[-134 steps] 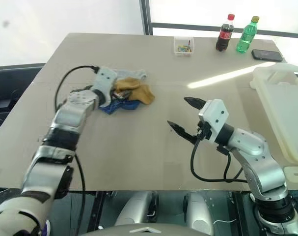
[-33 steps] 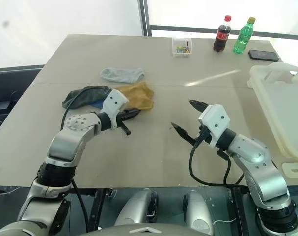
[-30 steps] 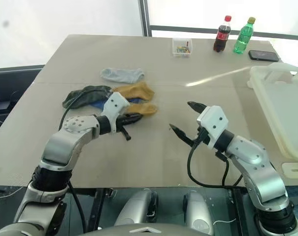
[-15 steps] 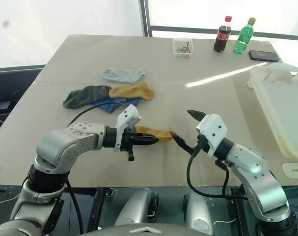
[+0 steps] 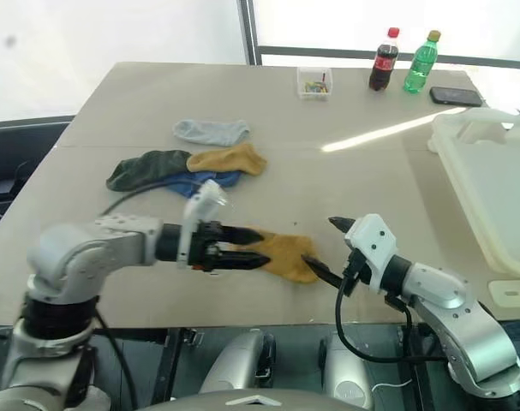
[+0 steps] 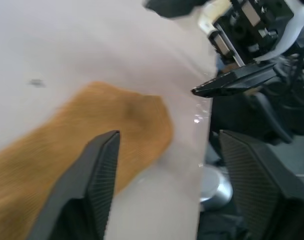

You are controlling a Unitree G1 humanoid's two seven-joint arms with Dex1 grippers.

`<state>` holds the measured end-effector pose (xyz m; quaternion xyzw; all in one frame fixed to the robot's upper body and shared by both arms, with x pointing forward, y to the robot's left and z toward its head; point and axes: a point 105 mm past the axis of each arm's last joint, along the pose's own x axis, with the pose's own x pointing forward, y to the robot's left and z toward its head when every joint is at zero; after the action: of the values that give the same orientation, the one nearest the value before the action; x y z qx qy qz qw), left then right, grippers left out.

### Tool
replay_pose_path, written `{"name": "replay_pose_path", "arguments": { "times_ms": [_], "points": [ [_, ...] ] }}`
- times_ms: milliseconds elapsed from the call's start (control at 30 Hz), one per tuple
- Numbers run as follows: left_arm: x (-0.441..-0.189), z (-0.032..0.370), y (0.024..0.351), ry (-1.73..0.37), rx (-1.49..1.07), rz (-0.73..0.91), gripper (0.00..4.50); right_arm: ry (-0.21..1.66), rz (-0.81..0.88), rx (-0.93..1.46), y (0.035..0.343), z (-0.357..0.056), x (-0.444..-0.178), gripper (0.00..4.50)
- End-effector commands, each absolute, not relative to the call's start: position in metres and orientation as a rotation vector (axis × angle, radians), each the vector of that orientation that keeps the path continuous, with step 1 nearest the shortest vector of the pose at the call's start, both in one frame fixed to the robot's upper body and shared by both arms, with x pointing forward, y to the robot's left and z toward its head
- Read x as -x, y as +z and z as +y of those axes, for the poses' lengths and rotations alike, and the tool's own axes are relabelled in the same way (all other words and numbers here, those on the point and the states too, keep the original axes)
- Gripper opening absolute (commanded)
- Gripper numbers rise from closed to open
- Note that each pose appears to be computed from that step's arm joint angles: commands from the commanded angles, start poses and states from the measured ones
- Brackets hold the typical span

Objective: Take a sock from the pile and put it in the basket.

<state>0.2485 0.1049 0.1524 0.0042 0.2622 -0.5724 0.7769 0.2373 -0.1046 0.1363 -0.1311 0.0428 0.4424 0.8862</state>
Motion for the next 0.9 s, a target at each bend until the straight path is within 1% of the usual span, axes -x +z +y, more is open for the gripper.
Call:
{"name": "replay_pose_path", "arguments": {
  "times_ms": [33,167,233,333,433,467,500,533,567,667,700,733,900],
  "points": [
    [-0.251,0.127,0.157,-1.195,-0.081,0.483,3.2,0.922,0.116,0.314,0.131,-0.103,-0.242,4.5],
    [-0.275,0.135,0.132,-1.039,-0.093,0.406,3.2,0.901,0.149,0.337,0.116,-0.106,-0.251,4.5],
    [-0.28,0.132,0.125,-1.006,-0.063,0.377,3.2,0.888,0.164,0.329,0.11,-0.107,-0.253,4.5],
    [-0.288,0.128,0.115,-0.95,-0.02,0.367,3.2,0.904,0.191,0.305,0.104,-0.109,-0.248,4.5],
    [-0.293,0.127,0.1,-0.903,-0.025,0.381,3.27,0.906,0.232,0.335,0.089,-0.114,-0.246,3.73],
    [-0.294,0.126,0.099,-0.896,-0.017,0.375,3.27,0.903,0.234,0.342,0.087,-0.115,-0.246,3.2],
    [-0.292,0.122,0.099,-0.904,0.021,0.376,3.02,0.894,0.237,0.336,0.086,-0.116,-0.247,2.58],
    [-0.29,0.119,0.098,-0.924,0.043,0.387,2.74,0.895,0.239,0.333,0.086,-0.117,-0.246,2.14],
    [-0.287,0.118,0.096,-0.936,0.031,0.399,2.36,0.9,0.242,0.333,0.085,-0.118,-0.245,1.58],
    [-0.282,0.119,0.092,-0.935,0.013,0.416,0.96,0.907,0.25,0.363,0.083,-0.123,-0.245,0.11],
    [-0.28,0.12,0.093,-0.936,0.019,0.417,0.43,0.907,0.251,0.37,0.082,-0.124,-0.246,0.0],
    [-0.278,0.119,0.095,-0.941,0.03,0.417,0.06,0.906,0.251,0.373,0.083,-0.126,-0.248,0.0],
    [-0.262,0.113,0.105,-0.948,0.083,0.423,0.06,0.944,0.247,0.432,0.089,-0.138,-0.248,0.0]
  ]
}}
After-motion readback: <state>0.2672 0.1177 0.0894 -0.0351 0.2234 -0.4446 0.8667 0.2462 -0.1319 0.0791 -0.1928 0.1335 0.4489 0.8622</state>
